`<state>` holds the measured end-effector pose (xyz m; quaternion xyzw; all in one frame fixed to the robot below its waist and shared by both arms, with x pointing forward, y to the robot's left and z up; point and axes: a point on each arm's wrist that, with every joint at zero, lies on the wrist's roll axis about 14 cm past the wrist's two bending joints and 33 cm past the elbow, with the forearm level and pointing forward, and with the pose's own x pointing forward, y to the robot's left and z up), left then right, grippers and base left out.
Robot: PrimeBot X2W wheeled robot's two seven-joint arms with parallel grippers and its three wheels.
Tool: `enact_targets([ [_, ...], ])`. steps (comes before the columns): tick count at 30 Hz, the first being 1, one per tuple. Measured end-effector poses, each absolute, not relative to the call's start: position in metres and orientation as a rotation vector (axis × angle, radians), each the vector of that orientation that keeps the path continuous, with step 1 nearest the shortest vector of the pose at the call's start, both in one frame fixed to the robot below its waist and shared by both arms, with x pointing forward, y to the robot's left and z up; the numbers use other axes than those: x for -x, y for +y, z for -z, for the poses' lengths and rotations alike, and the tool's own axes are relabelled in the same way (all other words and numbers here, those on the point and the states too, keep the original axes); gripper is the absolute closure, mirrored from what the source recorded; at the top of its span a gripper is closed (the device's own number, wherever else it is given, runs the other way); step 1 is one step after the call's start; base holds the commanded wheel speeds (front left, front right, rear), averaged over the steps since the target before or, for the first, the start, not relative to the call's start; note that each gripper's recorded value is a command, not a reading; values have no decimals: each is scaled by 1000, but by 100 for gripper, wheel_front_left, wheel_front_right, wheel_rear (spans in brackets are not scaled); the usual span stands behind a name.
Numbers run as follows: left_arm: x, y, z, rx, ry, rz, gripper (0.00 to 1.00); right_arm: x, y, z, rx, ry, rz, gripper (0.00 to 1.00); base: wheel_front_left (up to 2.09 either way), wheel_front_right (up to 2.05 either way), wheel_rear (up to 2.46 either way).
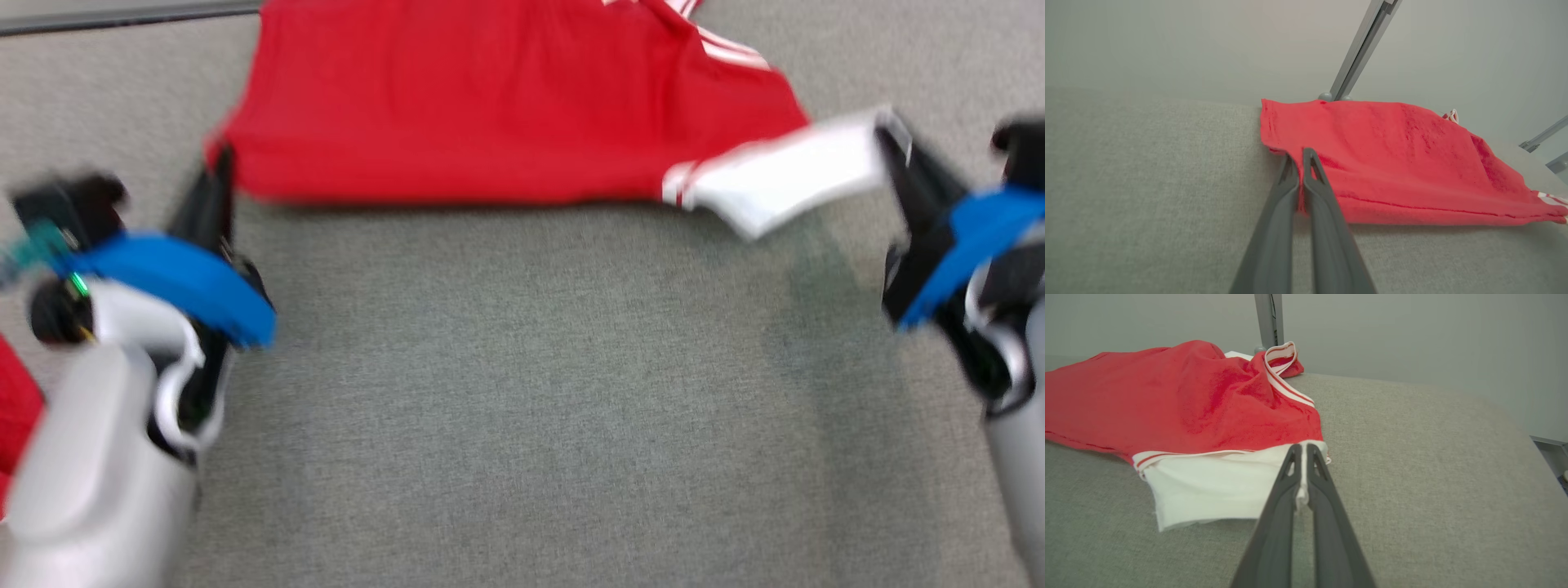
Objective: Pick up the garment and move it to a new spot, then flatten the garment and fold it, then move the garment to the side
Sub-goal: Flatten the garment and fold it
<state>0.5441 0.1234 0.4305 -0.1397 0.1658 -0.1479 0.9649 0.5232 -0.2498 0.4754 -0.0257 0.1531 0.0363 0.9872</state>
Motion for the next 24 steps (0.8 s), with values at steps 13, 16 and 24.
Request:
enact_targets([
  [13,-357,120,-392,480,569,168,100,-353,-218,-442,-187,609,2,100,0,0,0],
  [16,-339,123,-392,465,594,153,100,-332,-214,-436,-208,664,5,100,0,0,0],
  [24,-317,135,-388,345,698,203,100,-288,-209,-420,-243,849,-1,100,0,0,0],
])
